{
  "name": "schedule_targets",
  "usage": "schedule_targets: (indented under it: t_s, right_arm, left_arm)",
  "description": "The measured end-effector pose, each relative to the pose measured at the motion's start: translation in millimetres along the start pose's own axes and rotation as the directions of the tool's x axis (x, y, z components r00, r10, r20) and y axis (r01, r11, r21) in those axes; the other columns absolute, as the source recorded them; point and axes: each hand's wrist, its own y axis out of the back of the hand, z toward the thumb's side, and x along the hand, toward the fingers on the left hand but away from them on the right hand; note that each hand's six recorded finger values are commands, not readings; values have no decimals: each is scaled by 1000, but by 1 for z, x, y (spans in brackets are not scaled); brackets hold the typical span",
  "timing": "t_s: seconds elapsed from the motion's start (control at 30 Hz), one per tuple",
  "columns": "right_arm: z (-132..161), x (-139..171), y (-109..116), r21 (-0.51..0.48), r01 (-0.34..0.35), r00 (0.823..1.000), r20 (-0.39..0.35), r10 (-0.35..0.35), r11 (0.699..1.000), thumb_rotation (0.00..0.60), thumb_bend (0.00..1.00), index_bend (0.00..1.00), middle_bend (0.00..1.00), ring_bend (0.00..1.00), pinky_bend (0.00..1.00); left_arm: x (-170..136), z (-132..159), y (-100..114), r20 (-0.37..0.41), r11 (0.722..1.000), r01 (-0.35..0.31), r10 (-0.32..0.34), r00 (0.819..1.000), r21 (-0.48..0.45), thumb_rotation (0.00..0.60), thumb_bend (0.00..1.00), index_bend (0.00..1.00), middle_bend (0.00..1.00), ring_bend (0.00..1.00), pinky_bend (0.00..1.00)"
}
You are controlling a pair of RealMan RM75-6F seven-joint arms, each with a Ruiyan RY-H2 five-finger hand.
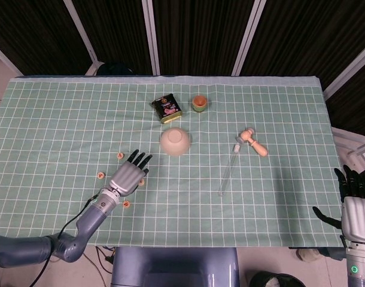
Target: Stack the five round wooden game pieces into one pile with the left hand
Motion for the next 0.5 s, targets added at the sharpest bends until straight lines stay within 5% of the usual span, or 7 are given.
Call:
schedule_targets:
  t_s: [0.5]
  right_arm:
    - [0, 0, 1, -4, 5, 1000, 0, -5, 1000, 600, 233, 89, 13, 0, 0]
  left_arm:
    - [-49, -12, -8, 32, 999, -31, 31, 999, -10, 600, 258, 401, 17, 0, 0]
